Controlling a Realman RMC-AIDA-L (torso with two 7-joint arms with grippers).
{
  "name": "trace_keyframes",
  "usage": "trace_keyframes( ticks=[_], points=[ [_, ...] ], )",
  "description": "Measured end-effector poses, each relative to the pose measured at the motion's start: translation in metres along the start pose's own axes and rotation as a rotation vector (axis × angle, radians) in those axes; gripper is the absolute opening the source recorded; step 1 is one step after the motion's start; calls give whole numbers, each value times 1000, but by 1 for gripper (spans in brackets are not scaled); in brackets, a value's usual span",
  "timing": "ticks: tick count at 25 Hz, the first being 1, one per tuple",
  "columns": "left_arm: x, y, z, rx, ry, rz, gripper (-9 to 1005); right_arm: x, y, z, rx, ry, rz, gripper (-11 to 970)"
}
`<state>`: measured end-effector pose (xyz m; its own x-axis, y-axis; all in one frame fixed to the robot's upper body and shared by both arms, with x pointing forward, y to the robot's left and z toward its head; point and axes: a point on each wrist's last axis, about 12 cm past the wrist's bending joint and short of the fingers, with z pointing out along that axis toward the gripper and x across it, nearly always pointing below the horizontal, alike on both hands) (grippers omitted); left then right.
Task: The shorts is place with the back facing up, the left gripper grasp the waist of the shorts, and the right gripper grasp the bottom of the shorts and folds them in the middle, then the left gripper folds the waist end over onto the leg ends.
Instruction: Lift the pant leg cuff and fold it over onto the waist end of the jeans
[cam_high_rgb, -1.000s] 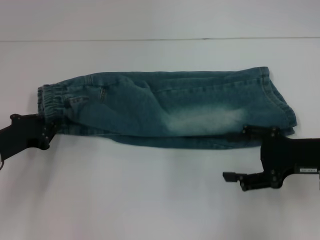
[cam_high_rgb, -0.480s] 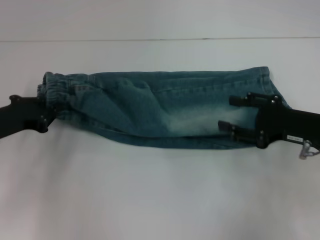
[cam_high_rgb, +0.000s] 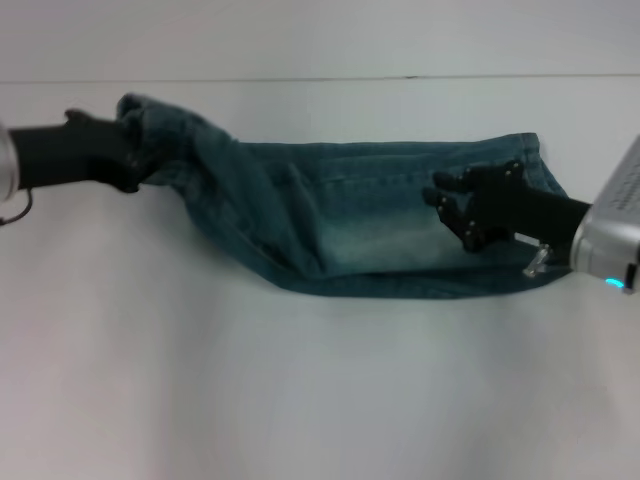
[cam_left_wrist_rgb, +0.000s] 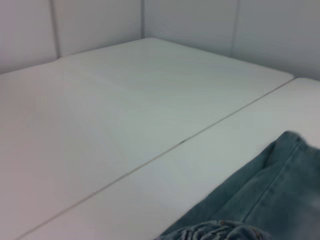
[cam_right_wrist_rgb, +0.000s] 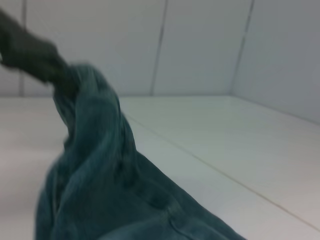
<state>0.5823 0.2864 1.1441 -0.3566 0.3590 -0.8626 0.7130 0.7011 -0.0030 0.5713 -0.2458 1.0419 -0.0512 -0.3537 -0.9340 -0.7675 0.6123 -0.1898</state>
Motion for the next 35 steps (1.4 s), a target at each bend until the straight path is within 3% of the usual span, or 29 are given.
trace_keyframes(
  ticks=[1, 3, 9, 18, 24, 35],
  points=[
    [-8, -2, 2, 13, 3, 3, 114, 2, 1, 4, 7, 14, -7, 496],
    [-25, -6, 6, 40, 8, 8, 114, 3, 4, 11, 12, 37, -24, 242],
    [-69, -16, 19, 97, 11, 14, 113, 1, 10, 31, -5, 76, -65, 12],
    [-121, -34, 40, 176, 1, 46, 112, -10, 24, 64, -56, 135, -107, -1],
    [-150, -47, 56, 206, 40, 80, 111, -18, 28, 73, -81, 126, -130, 0],
    [-177, -90, 102, 318, 133, 181, 111, -17, 40, 73, -146, 116, -157, -1]
  ],
)
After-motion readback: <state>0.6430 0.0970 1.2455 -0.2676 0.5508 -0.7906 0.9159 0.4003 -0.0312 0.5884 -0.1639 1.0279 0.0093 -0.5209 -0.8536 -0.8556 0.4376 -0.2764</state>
